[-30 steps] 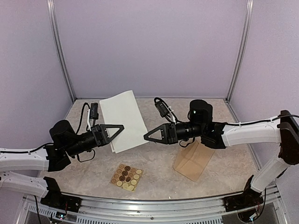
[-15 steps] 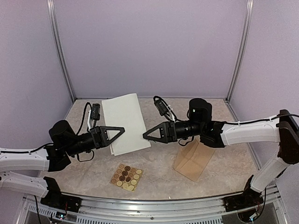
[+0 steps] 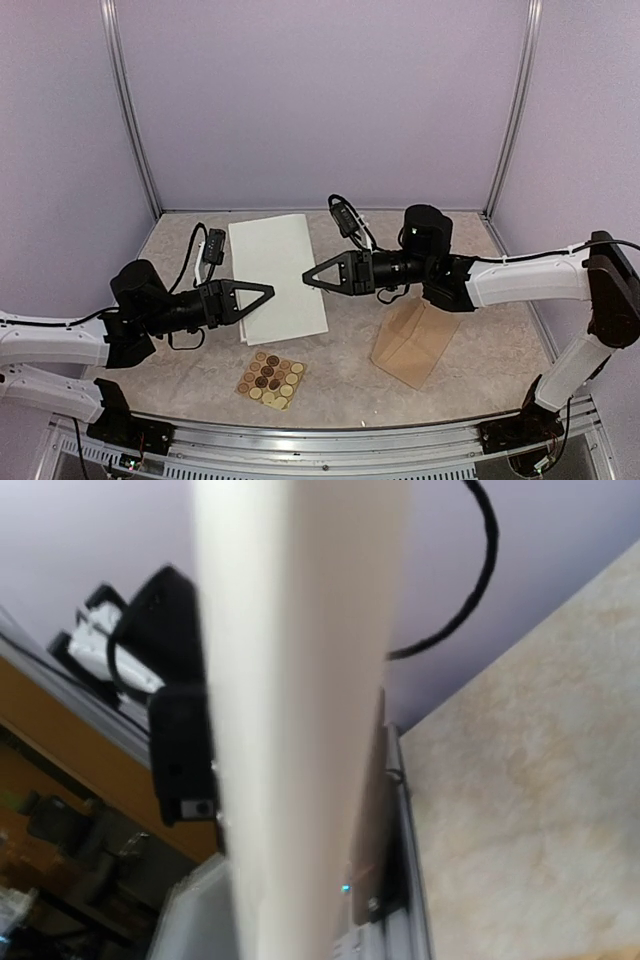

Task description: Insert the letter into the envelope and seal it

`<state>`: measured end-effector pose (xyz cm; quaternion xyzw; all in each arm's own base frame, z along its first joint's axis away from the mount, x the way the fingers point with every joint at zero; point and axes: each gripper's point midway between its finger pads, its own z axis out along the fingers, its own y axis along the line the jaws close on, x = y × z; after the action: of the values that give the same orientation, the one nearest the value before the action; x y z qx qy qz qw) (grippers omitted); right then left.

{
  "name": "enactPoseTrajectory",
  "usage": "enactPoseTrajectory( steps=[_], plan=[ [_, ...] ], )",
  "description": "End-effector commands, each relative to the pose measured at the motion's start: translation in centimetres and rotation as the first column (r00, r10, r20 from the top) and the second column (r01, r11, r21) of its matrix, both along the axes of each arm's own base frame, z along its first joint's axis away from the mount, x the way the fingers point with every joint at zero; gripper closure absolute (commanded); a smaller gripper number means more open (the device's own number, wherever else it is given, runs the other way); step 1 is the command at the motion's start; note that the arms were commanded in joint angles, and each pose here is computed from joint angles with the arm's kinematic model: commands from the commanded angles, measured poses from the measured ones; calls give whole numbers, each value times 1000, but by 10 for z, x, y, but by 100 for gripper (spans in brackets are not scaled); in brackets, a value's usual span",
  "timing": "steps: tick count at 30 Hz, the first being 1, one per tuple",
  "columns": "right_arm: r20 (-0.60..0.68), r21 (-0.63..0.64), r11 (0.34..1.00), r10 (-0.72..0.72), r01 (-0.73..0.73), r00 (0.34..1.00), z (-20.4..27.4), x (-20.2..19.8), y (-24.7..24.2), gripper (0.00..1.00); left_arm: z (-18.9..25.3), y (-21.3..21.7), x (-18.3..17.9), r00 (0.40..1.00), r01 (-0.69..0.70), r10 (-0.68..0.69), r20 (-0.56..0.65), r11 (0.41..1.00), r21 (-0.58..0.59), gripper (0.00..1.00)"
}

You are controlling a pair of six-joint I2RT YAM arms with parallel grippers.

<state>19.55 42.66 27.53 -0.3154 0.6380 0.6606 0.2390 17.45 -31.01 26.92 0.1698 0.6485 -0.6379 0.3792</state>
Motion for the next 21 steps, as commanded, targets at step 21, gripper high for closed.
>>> enactPoseTrajectory(
  steps=[21],
  plan=[
    [26, 110, 992, -65, 62, 998, 30, 21, -8, 92, -4, -12, -16, 996, 84, -84, 5, 996, 23, 100]
  ],
)
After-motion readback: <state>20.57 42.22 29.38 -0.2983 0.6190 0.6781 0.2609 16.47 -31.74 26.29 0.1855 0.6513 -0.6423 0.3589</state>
